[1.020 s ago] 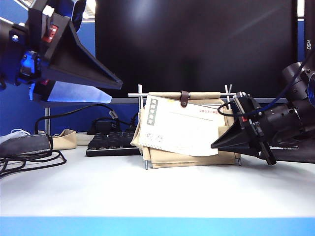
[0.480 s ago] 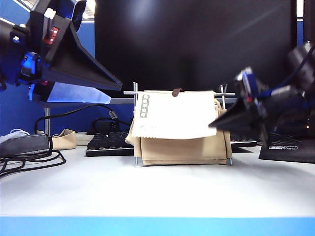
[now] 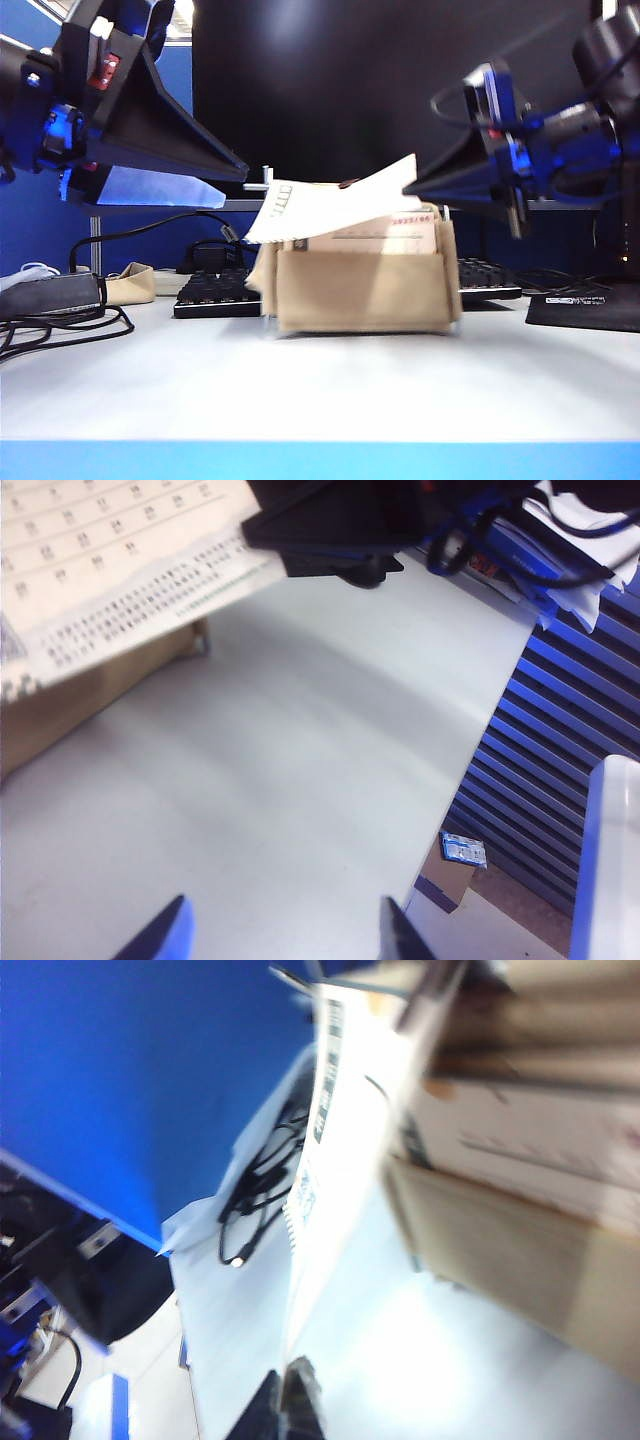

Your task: Turn one page of the calendar.

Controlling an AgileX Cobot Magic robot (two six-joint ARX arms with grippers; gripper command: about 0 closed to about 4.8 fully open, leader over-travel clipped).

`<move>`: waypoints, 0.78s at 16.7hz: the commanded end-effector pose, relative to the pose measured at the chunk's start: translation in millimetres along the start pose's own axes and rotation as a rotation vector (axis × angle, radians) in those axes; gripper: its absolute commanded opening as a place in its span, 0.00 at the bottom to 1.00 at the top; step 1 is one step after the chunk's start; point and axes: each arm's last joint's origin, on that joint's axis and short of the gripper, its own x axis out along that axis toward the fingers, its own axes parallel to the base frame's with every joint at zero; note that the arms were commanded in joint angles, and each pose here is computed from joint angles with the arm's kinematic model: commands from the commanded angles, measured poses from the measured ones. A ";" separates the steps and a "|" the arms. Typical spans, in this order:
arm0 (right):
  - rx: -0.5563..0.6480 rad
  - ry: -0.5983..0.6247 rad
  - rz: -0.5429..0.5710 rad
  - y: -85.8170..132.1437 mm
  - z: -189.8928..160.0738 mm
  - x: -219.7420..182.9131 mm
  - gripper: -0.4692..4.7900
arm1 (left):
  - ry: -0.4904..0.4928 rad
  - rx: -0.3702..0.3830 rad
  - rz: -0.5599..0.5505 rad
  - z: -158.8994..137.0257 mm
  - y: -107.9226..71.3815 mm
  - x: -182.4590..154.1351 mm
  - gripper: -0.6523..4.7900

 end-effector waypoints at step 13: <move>-0.396 -0.205 -0.167 57.3 8.5 -29.3 0.09 | -0.016 0.016 -0.001 2.9 -0.5 -0.2 0.58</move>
